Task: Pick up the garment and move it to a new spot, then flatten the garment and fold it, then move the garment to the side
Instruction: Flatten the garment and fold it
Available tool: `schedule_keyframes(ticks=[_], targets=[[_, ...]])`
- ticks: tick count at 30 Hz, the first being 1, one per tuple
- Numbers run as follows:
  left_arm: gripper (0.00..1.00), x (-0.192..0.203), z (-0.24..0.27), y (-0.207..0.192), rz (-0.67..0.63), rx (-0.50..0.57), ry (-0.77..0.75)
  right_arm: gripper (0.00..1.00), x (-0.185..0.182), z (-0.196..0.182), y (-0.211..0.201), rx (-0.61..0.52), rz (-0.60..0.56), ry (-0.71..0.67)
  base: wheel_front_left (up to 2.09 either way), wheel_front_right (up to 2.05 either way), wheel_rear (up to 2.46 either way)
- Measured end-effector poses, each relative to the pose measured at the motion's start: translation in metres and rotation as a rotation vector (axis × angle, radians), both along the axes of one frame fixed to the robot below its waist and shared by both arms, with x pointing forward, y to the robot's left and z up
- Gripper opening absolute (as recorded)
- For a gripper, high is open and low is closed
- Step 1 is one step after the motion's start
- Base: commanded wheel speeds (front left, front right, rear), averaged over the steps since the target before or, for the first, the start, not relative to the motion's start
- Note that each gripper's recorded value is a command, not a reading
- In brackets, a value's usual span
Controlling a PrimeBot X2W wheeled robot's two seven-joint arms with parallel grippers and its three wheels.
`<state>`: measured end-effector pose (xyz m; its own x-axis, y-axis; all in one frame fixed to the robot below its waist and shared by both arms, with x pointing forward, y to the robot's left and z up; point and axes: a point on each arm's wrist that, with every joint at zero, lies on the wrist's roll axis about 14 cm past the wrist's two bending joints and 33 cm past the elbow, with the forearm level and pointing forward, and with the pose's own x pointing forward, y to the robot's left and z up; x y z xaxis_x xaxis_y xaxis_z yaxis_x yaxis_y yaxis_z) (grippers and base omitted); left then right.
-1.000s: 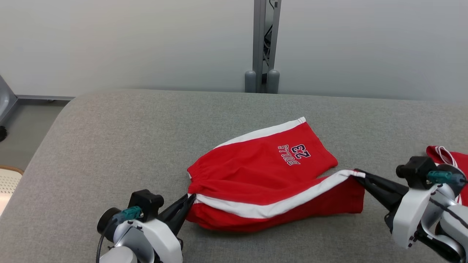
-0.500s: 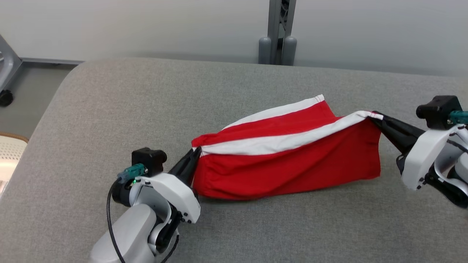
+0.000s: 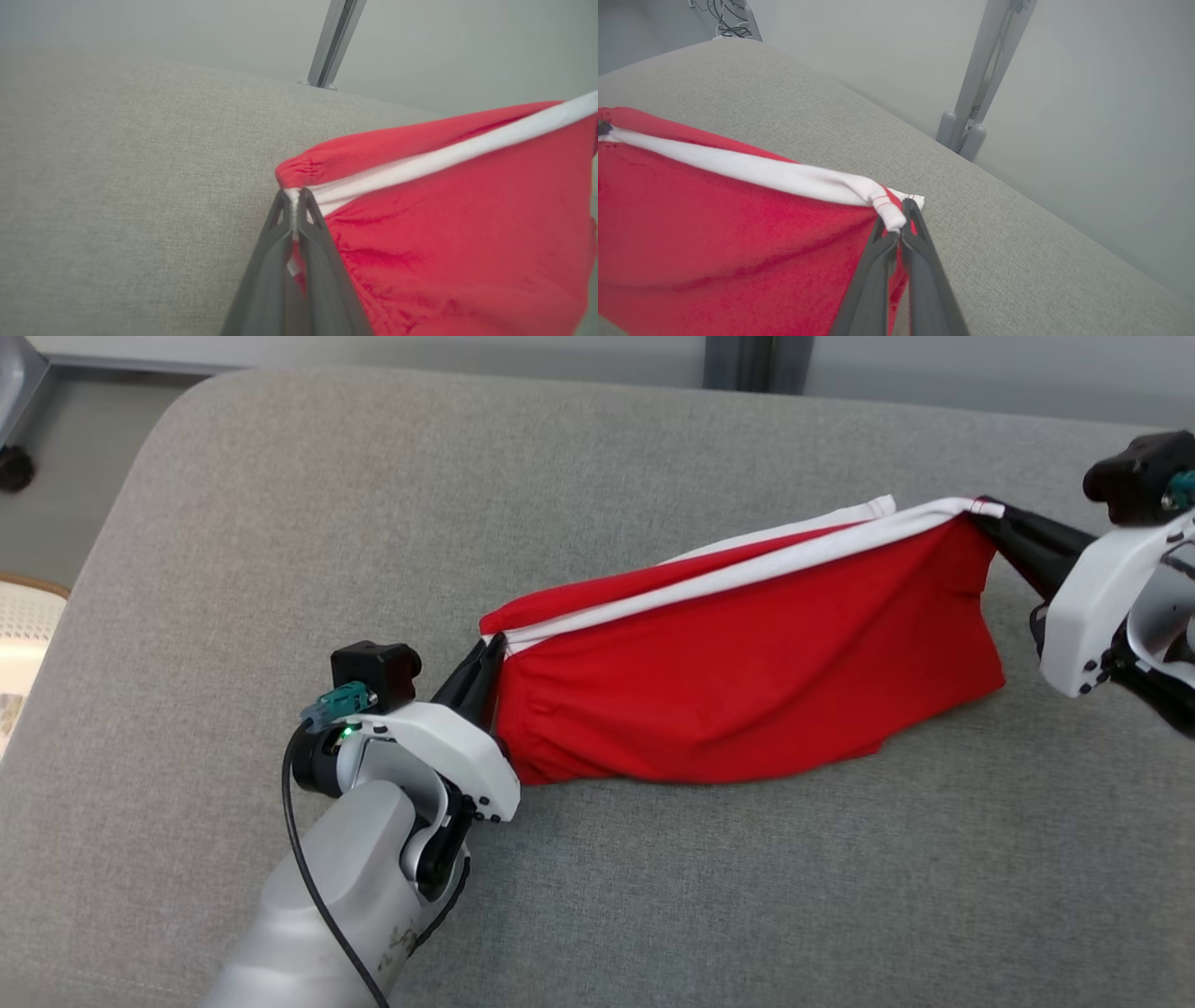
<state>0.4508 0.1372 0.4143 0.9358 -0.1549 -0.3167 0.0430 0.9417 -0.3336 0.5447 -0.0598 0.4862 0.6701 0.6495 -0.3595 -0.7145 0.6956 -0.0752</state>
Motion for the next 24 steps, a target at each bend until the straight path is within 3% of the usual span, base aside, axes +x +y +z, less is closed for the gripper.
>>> schedule_keyframes(ticks=[13,24], targets=[[0.0,0.012,-0.03,0.0,-0.023,0.018,0.055,0.0,0.043,-0.049,0.012,-0.089,-0.015,0.103,0.0,0.0,0.0],[0.0,0.019,-0.03,-0.009,-0.044,0.028,0.046,0.0,0.051,-0.078,0.018,-0.137,-0.005,0.147,0.0,0.0,0.0]])
